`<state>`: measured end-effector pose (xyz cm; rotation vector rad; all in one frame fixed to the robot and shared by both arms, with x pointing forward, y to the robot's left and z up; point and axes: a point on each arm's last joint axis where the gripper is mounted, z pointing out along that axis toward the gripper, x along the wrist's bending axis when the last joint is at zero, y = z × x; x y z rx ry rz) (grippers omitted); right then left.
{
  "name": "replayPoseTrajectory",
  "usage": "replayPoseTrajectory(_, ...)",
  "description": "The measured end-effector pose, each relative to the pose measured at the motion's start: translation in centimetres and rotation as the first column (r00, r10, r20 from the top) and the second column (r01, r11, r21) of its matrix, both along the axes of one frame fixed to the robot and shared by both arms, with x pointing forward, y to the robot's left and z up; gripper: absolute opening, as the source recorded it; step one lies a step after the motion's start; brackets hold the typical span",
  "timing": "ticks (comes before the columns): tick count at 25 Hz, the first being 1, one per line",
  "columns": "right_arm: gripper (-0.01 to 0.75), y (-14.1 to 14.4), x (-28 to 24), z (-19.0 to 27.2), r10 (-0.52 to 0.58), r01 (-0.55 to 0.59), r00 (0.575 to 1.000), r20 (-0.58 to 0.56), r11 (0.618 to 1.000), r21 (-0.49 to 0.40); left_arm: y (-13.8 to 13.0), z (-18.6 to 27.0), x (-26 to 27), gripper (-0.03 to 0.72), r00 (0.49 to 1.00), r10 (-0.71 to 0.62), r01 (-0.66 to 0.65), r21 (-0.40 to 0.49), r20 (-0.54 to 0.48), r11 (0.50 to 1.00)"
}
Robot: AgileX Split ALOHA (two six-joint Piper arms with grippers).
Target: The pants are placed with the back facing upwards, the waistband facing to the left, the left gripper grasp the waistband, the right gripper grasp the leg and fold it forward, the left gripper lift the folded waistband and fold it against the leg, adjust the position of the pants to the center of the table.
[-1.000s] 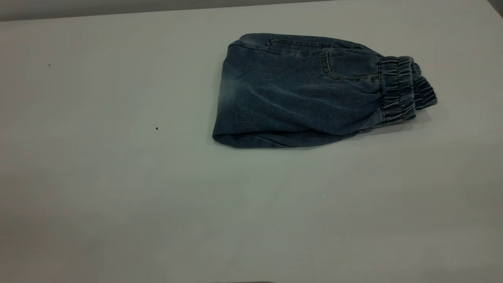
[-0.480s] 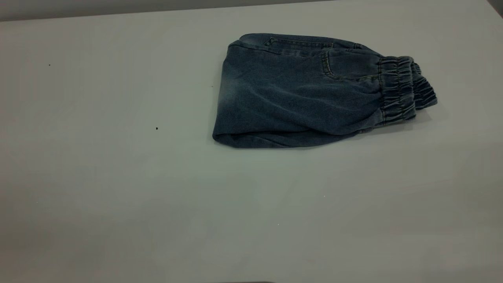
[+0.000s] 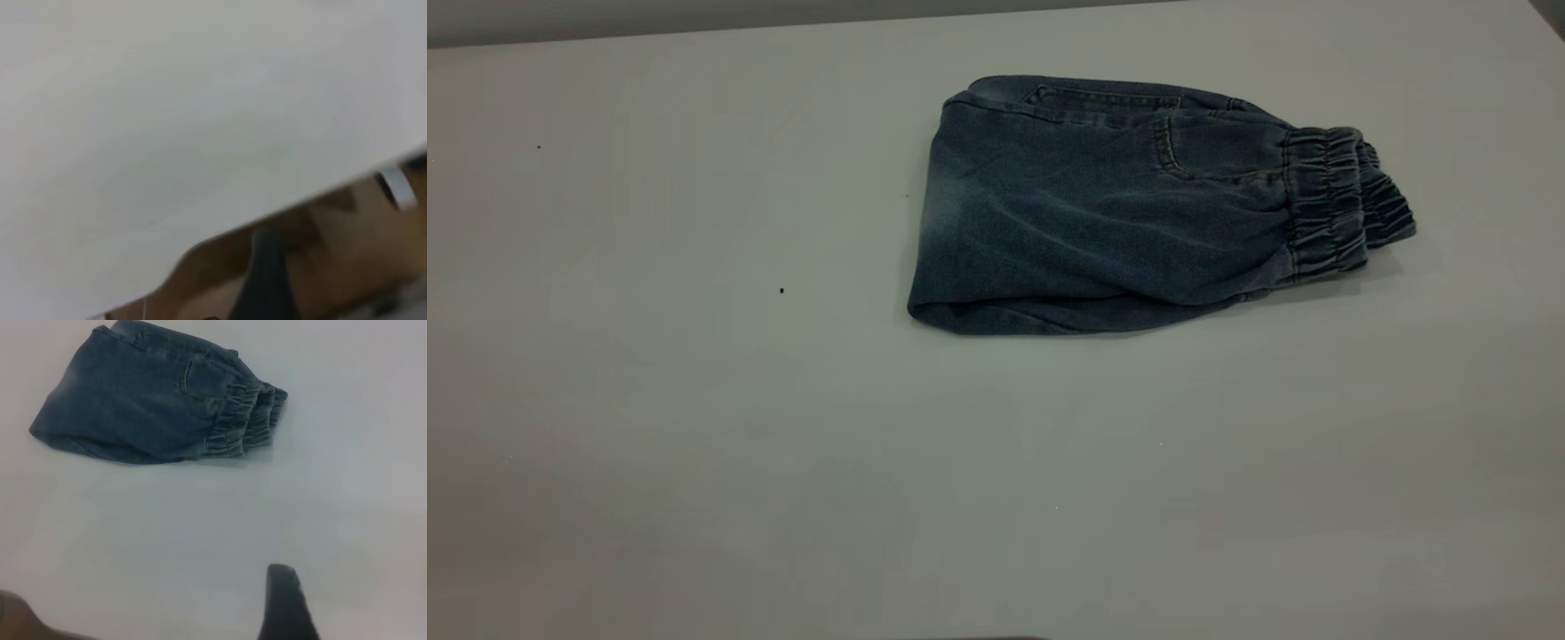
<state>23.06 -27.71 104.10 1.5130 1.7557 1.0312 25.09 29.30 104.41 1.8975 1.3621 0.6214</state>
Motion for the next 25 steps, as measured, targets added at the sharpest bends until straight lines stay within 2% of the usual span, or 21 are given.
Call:
replayPoseTrajectory(4,0.388,0.0,0.0,0.0,0.0,0.0,1.0,0.0,1.0,0.0,0.4,0.1,-1.2,0.535,0.979,0.184,-0.182,-0.025,0.086,0.983)
replayPoseTrajectory(7,0.388,0.0,0.0,0.0,0.0,0.0,1.0,0.0,1.0,0.0,0.4,0.0,-2.0,0.535,0.96,0.241,-0.238,-0.041,0.139,0.97)
replayPoseTrajectory(21,0.388,-0.1,0.0,0.0,-0.004,0.004,1.0,-0.001,1.0,-0.004,0.4,0.0,-2.2,0.535,0.955,0.255,-0.251,-0.043,0.149,0.967)
replayPoseTrajectory(25,0.388,-0.7,0.1,-0.1,-0.098,0.098,0.995,-0.014,0.995,0.011,0.4,0.0,-2.2,0.535,0.955,0.255,-0.251,-0.043,0.149,0.967)
